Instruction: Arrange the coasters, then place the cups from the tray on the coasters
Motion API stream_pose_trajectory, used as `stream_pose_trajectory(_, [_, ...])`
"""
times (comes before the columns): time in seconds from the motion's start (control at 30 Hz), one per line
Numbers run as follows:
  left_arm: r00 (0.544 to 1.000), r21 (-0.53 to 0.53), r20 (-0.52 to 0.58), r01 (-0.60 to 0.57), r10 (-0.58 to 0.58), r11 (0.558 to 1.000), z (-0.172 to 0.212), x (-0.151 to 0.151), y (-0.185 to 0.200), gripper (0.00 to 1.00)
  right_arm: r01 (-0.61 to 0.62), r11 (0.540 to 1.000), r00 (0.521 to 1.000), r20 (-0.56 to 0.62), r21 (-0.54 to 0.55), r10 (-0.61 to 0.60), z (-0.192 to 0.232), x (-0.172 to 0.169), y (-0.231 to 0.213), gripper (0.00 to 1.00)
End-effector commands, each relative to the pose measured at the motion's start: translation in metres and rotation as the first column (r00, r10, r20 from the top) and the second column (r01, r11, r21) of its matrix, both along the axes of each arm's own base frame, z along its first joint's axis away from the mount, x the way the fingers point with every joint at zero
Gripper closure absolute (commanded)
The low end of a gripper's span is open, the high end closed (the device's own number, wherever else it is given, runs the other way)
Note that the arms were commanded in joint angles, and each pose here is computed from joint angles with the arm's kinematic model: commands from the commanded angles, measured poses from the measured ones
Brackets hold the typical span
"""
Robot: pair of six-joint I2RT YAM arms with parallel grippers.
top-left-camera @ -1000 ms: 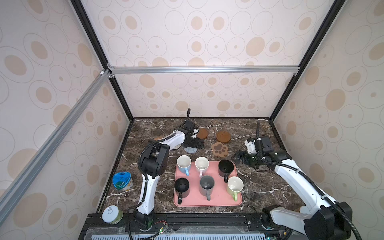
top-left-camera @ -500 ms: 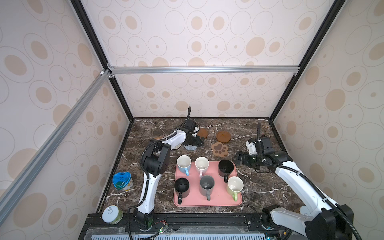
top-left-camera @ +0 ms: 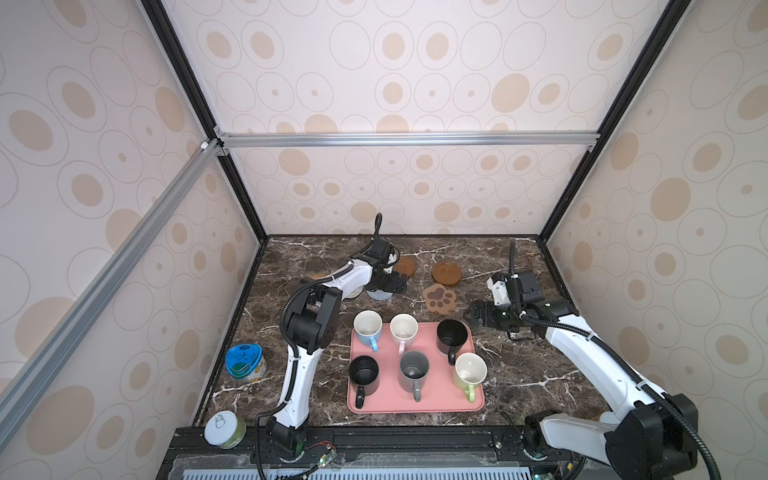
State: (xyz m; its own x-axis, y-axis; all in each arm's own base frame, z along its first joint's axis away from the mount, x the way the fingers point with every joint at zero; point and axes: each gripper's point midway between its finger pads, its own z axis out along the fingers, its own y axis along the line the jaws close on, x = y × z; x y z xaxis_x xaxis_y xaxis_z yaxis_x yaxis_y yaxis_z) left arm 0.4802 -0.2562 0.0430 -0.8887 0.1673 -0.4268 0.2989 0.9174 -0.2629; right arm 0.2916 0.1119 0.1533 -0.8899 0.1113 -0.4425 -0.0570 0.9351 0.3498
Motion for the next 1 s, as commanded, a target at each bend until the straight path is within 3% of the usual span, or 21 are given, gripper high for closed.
stream_pose_trajectory(0.0, [0.998,0.058,-0.062,-0.024,0.027,0.998,-0.012,-0.009,0.013,0.00,-0.033,0.998,0.999,0.031,-0.049,0.034,0.009,0.006,-0.002,0.01])
stream_pose_trajectory(0.1, [0.998,0.073,-0.041,-0.033,0.036,0.997,-0.007,-0.005,0.015,0.00,-0.036,0.997,0.998,0.045,-0.065,0.039,0.015,0.007,-0.004,0.01])
stream_pose_trajectory(0.3, [0.999,-0.042,0.015,-0.034,0.034,0.999,0.017,0.009,-0.004,0.00,-0.023,0.997,0.995,0.094,-0.076,0.030,0.033,0.007,-0.008,0.01])
stream_pose_trajectory(0.53, [0.998,-0.068,0.057,-0.033,0.037,0.997,0.033,0.005,-0.003,0.00,0.011,0.999,0.994,0.109,-0.042,-0.006,0.047,0.003,-0.008,0.01])
stream_pose_trajectory(0.97, [0.999,-0.070,0.015,-0.041,0.042,0.997,0.002,-0.011,0.002,0.00,0.047,0.999,0.994,0.099,0.027,-0.049,0.050,-0.004,-0.005,0.01])
